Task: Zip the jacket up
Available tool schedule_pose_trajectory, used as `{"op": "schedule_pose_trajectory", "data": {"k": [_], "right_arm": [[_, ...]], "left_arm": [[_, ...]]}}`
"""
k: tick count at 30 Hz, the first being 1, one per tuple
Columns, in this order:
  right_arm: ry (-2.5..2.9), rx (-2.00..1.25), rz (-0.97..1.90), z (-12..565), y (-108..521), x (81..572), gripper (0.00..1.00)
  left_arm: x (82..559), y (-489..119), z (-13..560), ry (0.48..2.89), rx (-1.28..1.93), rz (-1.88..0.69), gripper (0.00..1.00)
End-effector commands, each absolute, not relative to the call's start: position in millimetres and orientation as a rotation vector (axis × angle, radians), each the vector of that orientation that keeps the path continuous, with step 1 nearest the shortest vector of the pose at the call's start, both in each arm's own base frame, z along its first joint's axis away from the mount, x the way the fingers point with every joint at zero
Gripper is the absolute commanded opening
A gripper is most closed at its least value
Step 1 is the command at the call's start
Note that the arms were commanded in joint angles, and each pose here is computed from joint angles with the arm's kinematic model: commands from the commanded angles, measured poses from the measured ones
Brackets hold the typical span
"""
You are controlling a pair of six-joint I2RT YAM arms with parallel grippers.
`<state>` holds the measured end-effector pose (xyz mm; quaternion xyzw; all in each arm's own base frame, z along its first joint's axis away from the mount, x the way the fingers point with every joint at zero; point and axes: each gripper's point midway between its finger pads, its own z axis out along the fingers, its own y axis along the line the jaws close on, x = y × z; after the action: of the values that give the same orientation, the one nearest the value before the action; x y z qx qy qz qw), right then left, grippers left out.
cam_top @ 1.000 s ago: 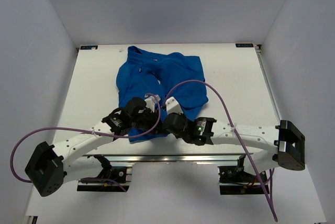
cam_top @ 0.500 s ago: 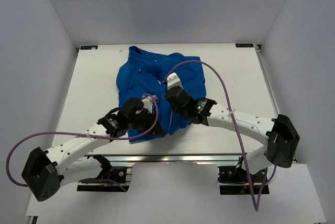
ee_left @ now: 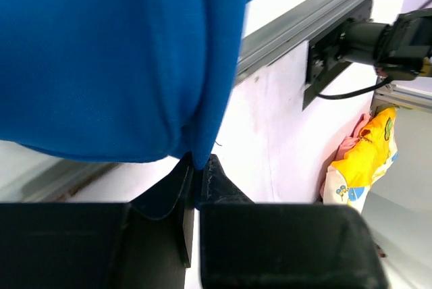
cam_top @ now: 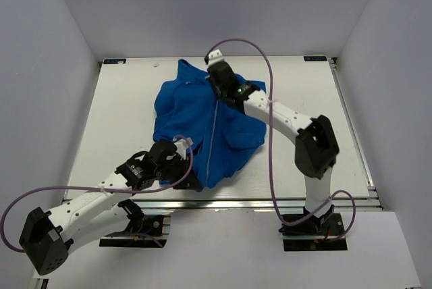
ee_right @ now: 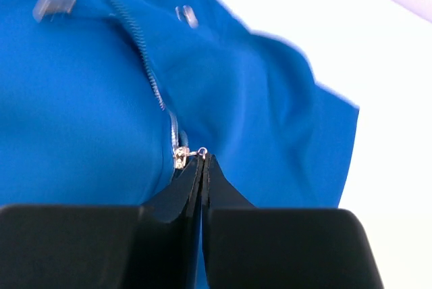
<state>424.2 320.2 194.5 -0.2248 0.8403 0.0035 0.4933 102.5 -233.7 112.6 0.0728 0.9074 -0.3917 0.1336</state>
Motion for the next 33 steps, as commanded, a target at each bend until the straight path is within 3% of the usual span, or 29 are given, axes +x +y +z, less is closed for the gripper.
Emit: {"op": "schedule_pose_trajectory", "data": {"k": [1,5,6,13,15,23,28,33], "right_arm": [[1.851,-0.355,-0.062,265.0,293.1,504.6,0.00],[1.828,-0.256,-0.104,261.8,267.8,572.9,0.00],[1.776,-0.212,-0.093,284.0,262.1,586.1,0.00],[1.516,-0.054,-0.107,326.6,214.5,653.2,0.00],[1.508,-0.058,-0.109,311.6,209.0,672.8,0.00],[1.318,-0.095,-0.040,311.7,208.7,704.0,0.00],[1.184,-0.006,0.011,320.8,176.3,719.4,0.00],[1.162,-0.132,0.043,317.1,181.0,723.3,0.00]], "left_arm": [[54.5,-215.1,92.4,2.862,0.169,-1.173,0.00],[49.9,-209.4,79.8,2.903,0.118,-1.145,0.00],[49.5,-208.7,78.3,2.912,0.114,-1.136,0.00],[44.6,-202.6,71.7,2.976,0.082,-1.085,0.00],[42.4,-199.7,67.0,2.996,0.075,-1.064,0.00],[31.3,-191.1,65.1,3.075,0.012,-1.022,0.00],[14.1,-180.8,64.8,3.140,-0.083,-1.020,0.00],[-2.3,-167.2,60.1,3.210,-0.152,-0.975,0.00]]}}
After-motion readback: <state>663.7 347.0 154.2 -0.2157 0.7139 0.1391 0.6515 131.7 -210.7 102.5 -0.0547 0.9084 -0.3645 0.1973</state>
